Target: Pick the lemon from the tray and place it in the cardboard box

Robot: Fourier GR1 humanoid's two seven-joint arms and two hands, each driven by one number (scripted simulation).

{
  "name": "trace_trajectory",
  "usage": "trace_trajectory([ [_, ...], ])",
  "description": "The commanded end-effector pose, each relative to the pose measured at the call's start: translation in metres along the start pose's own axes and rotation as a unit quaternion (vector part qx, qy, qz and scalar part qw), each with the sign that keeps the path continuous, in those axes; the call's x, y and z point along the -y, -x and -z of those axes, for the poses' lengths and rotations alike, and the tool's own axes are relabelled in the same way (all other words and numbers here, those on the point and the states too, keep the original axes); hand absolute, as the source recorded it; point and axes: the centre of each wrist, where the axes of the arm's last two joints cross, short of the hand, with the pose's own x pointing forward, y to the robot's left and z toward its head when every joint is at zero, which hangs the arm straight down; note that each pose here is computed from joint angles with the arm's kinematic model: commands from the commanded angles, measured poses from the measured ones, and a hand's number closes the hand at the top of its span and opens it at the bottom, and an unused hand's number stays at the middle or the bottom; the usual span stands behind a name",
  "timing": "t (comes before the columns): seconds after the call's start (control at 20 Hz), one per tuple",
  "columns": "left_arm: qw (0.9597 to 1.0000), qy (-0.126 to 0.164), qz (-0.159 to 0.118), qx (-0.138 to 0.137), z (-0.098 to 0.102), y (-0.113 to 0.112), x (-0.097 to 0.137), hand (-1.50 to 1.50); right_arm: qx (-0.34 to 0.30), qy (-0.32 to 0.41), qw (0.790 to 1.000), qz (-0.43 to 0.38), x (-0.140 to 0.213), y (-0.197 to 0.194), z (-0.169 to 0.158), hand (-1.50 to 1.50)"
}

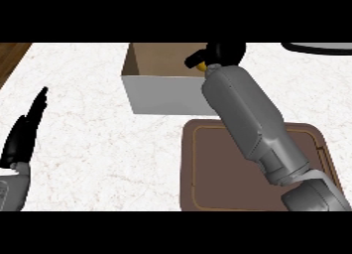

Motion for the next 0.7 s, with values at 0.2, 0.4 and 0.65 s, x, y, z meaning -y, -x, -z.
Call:
trace_trajectory([
  [0.2,1.0000,-0.006,0.004,0.004,0.003,-0.002,0.000,0.00,0.038,0.052,0.996,0.069,-0.010,0.002,0.002,-1.50],
  [0.4,0.9998,-0.016,0.006,0.001,0.009,-0.007,-0.006,0.00,0.065,0.100,0.985,0.124,-0.005,-0.006,0.003,-1.50],
  [0.65,0.9998,-0.013,0.005,-0.013,0.003,0.009,0.000,0.00,0.069,0.148,0.966,0.201,0.000,-0.009,0.002,-1.50],
])
